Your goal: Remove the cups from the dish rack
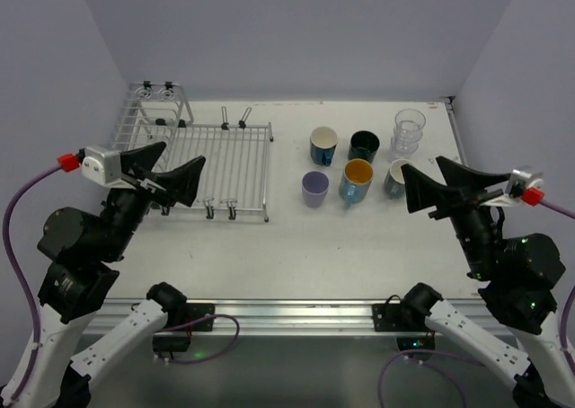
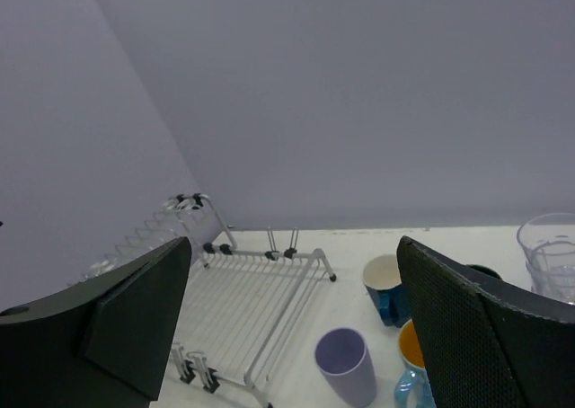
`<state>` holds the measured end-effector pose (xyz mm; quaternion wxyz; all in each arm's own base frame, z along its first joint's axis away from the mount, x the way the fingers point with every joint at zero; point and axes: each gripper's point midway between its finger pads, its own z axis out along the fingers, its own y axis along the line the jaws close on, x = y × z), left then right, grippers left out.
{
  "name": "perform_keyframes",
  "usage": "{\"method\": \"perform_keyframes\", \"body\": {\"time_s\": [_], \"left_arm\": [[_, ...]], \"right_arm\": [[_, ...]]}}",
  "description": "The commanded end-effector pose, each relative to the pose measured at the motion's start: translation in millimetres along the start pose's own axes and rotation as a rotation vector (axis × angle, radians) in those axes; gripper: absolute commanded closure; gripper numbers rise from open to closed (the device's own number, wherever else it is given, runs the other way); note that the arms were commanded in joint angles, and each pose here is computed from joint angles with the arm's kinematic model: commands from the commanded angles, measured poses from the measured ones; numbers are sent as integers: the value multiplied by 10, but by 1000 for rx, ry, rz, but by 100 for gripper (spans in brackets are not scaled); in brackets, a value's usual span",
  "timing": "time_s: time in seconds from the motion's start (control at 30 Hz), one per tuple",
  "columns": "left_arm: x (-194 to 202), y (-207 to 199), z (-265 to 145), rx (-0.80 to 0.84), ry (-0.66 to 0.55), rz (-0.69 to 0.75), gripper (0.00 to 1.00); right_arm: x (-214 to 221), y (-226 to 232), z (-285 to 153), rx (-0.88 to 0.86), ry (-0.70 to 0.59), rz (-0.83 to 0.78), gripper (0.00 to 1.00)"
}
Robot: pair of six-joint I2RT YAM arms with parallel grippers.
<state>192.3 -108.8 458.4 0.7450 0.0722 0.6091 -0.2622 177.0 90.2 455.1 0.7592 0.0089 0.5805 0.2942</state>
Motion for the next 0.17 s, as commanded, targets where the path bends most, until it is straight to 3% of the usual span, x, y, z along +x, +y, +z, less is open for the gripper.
{"method": "perform_keyframes", "body": {"time_s": [0.0, 0.13], "left_arm": [[-61, -18, -55, 15, -10, 27, 0], [104, 106, -15, -47, 31, 28, 0]], "right_arm": [[88, -218, 35, 111, -19, -18, 1], [158, -231, 80, 126, 7, -28, 1]]}}
